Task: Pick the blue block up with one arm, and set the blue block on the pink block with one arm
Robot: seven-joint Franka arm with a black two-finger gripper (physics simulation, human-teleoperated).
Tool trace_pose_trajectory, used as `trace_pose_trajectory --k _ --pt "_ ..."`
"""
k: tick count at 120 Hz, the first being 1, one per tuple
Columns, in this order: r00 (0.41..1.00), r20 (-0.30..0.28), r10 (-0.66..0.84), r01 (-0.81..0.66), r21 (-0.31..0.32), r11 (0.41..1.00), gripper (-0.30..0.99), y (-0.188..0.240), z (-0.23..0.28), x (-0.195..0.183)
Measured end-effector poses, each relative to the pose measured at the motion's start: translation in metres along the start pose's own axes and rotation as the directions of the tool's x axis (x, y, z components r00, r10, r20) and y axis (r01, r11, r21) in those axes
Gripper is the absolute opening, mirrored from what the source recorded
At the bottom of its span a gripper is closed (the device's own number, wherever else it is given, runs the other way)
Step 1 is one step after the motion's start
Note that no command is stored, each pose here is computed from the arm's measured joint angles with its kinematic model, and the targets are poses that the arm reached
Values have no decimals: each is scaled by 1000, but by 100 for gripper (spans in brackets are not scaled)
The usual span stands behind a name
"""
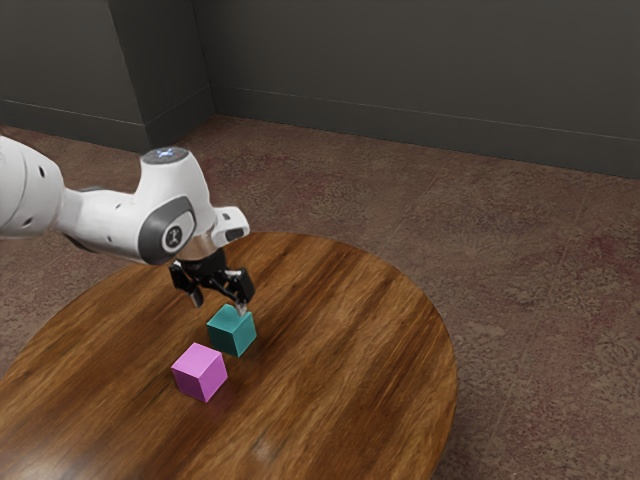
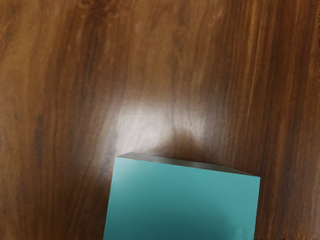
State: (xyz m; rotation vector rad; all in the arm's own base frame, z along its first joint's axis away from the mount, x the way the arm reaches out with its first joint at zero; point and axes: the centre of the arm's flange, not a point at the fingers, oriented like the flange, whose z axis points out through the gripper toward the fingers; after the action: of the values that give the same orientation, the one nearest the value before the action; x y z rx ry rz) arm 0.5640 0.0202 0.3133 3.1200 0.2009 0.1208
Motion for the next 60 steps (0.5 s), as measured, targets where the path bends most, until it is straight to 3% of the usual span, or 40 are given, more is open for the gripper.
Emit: trace_pose_trajectory --k 30,60 --pt "998 50 34 -34 -14 999 69 0 31 -3" --pt "996 55 72 -71 -16 997 69 3 44 8"
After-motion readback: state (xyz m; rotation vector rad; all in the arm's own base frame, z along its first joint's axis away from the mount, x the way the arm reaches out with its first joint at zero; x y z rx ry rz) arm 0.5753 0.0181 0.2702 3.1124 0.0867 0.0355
